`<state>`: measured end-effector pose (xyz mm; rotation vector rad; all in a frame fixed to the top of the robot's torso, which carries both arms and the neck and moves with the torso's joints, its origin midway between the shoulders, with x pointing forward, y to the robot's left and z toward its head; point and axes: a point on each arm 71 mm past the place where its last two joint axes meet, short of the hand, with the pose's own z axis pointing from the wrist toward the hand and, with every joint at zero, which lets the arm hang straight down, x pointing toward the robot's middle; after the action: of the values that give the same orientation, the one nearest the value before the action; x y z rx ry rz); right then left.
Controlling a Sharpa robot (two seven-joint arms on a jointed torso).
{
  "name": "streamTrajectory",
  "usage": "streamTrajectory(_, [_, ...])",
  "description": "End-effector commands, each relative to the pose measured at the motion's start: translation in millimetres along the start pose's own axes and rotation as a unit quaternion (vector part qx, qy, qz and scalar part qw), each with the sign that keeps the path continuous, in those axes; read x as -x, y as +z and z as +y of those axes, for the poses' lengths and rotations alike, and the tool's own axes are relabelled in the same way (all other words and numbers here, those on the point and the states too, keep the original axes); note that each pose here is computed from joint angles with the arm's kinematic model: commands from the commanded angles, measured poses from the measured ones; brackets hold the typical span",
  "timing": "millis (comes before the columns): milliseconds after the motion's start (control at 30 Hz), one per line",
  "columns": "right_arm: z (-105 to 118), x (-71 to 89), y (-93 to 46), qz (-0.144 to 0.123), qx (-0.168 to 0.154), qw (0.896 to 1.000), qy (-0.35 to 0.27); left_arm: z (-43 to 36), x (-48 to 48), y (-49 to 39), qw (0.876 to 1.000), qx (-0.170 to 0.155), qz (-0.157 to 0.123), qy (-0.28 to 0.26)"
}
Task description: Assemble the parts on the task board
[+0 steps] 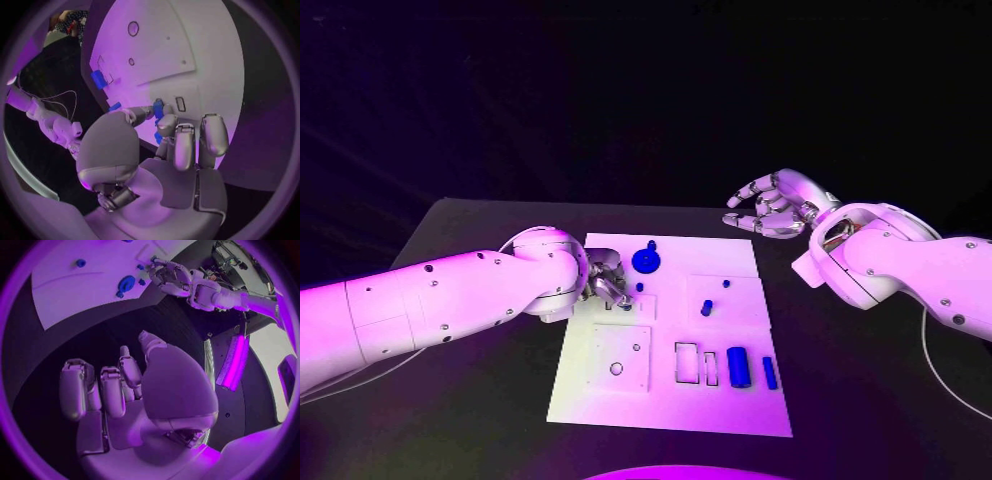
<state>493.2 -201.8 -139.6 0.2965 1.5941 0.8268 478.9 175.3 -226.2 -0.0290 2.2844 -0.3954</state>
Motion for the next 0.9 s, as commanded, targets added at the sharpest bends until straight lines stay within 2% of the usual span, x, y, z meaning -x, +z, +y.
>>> streamTrajectory(33, [0.8, -1.5, -0.3, 0.008, 0.005, 1.0, -0.007, 1.0, -2.5, 0.2, 1.0, 0.004, 0.011, 0.013])
streamTrajectory(900, [0.0, -2.5, -0.5, 0.011, 0.001, 1.0, -0.007, 1.3, -5.4, 0.6, 0.999, 0.001, 0.033, -0.008])
